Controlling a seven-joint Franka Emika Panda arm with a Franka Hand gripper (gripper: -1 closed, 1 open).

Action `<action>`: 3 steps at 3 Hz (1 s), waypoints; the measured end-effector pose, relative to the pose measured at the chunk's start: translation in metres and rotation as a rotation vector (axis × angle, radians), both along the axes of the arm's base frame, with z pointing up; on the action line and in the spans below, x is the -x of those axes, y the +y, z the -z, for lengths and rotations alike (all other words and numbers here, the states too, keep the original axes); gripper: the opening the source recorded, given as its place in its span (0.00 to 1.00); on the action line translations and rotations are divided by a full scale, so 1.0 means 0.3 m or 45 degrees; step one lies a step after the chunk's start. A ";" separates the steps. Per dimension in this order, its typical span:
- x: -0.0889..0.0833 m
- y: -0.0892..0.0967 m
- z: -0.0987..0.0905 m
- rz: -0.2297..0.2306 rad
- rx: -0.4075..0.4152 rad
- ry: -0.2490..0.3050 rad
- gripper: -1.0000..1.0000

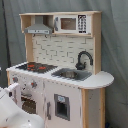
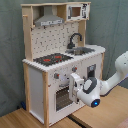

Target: Play with the kitchen

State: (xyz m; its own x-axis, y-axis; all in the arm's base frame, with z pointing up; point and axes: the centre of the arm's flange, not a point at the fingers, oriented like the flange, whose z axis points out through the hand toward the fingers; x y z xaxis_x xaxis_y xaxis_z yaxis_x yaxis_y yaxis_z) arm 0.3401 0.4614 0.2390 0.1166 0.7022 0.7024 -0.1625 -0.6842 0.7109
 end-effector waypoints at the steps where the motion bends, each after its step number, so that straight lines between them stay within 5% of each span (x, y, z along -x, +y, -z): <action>1: -0.019 -0.012 0.013 -0.013 -0.113 -0.027 1.00; 2: -0.052 -0.031 0.028 -0.037 -0.181 -0.044 1.00; 3: 0.027 0.022 0.007 -0.112 -0.081 -0.016 1.00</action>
State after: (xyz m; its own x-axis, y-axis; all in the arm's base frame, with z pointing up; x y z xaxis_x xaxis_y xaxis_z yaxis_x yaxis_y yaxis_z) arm 0.3319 0.4681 0.2368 0.0472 0.6630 0.7471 -0.1087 -0.7401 0.6636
